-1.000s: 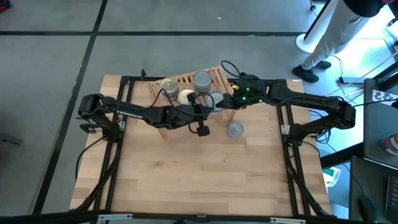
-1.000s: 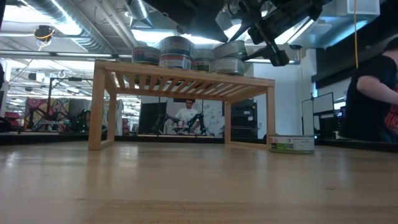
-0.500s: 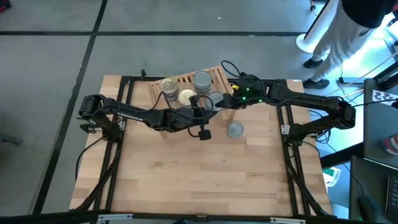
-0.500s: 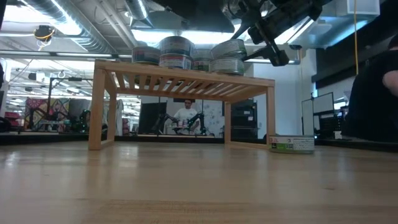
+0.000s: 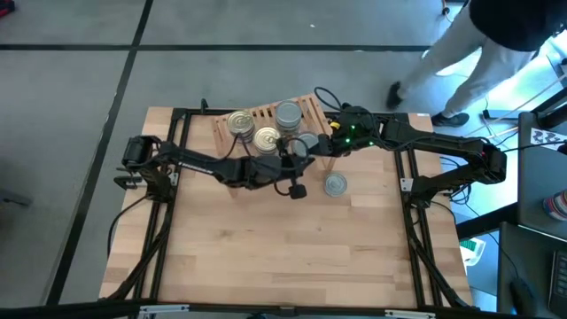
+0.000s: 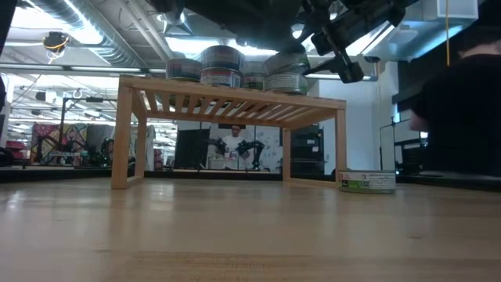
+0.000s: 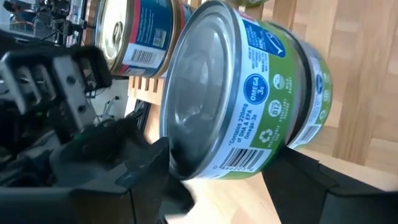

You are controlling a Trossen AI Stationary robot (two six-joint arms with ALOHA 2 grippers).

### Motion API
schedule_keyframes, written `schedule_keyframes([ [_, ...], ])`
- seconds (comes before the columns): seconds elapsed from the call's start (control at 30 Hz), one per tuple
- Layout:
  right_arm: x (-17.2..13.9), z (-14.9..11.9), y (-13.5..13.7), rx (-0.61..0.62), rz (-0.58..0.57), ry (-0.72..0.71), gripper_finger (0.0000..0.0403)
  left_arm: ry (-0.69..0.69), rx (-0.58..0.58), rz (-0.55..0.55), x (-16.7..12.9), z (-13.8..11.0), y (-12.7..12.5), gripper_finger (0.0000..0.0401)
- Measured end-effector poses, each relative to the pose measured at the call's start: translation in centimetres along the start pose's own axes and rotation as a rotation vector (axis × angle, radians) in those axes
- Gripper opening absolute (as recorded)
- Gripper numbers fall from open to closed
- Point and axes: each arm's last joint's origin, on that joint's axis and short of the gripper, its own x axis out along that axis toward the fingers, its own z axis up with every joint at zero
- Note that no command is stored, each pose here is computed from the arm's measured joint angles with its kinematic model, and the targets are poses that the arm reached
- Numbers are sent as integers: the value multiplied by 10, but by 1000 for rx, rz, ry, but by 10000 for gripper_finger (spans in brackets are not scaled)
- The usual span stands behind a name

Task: Stack canned seafood by type on shelf
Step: Stack the green tuna can on top of the green tuna can on the shelf

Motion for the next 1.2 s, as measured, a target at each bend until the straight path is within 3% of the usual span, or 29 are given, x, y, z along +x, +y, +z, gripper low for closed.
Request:
schedule_keyframes([
  [0.9, -1, -5, 3, 19, 98, 175, 244, 47, 45, 12, -7, -2, -9, 1],
  [1.2, -24, -12, 11, -124, 193, 221, 244, 11, 96, -26, -28, 13, -18, 1],
])
